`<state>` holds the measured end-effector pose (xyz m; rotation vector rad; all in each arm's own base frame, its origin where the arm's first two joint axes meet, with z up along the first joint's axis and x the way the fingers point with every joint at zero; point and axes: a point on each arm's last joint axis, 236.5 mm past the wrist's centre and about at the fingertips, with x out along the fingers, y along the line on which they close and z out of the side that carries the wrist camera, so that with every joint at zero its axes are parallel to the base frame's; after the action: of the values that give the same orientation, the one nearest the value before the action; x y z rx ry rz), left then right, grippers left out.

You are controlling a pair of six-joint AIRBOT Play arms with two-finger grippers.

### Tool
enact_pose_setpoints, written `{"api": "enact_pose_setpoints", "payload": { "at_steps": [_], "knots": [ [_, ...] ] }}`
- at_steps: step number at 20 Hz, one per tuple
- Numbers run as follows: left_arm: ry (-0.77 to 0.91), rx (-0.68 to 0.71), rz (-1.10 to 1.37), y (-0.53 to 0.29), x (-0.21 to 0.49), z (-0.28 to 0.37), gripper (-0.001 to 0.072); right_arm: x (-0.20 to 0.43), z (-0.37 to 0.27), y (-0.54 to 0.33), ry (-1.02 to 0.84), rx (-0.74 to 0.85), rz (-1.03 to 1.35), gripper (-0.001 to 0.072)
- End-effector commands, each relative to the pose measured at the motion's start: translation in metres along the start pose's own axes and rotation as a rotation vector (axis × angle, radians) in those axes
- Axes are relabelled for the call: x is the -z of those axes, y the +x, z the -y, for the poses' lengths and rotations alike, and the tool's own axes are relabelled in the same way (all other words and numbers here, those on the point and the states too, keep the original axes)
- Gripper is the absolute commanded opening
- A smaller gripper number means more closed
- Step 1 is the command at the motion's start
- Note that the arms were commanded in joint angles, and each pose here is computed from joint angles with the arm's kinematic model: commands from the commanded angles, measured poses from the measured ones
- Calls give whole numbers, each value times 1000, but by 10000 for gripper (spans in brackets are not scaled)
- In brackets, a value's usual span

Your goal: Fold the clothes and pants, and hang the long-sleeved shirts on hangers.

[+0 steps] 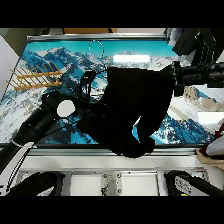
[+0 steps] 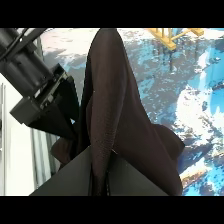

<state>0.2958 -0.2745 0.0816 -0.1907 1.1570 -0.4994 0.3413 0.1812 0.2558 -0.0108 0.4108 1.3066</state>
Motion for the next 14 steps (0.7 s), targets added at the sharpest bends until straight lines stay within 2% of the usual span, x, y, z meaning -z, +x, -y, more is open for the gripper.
{"api": "enact_pose_setpoints", "payload": {
  "at_steps": [1, 2, 3, 4, 5, 6, 7, 11, 14],
  "knots": [
    [1, 7, -4, 12, 2, 9, 410, 0, 0, 0, 2, 1, 1, 13],
    [-3, 8, -1, 13, 1, 9, 409, 0, 0, 0, 19, 1, 1, 13],
    [-9, 4, 6, 11, -1, 6, 331, 0, 0, 0, 26, 0, 1, 13],
    [-14, -4, 19, 8, -5, 2, 300, 0, 0, 0, 26, 1, 1, 13],
    [-16, -20, 32, 5, -8, -4, 300, 0, 0, 0, 26, 1, 1, 13],
    [-16, -37, 40, 2, -11, -10, 223, -1, 0, 0, 26, 1, 1, 13],
    [-12, -55, 37, 1, -11, -17, 19, -1, 0, 0, 26, 1, 1, 13],
    [-55, -111, 27, -13, -13, -45, 16, -3, -4, -3, 71, 11, -1, 12],
    [-103, -126, 133, -54, -34, -71, 16, 3, -8, -7, 112, 51, -48, 12]
  ]
}}
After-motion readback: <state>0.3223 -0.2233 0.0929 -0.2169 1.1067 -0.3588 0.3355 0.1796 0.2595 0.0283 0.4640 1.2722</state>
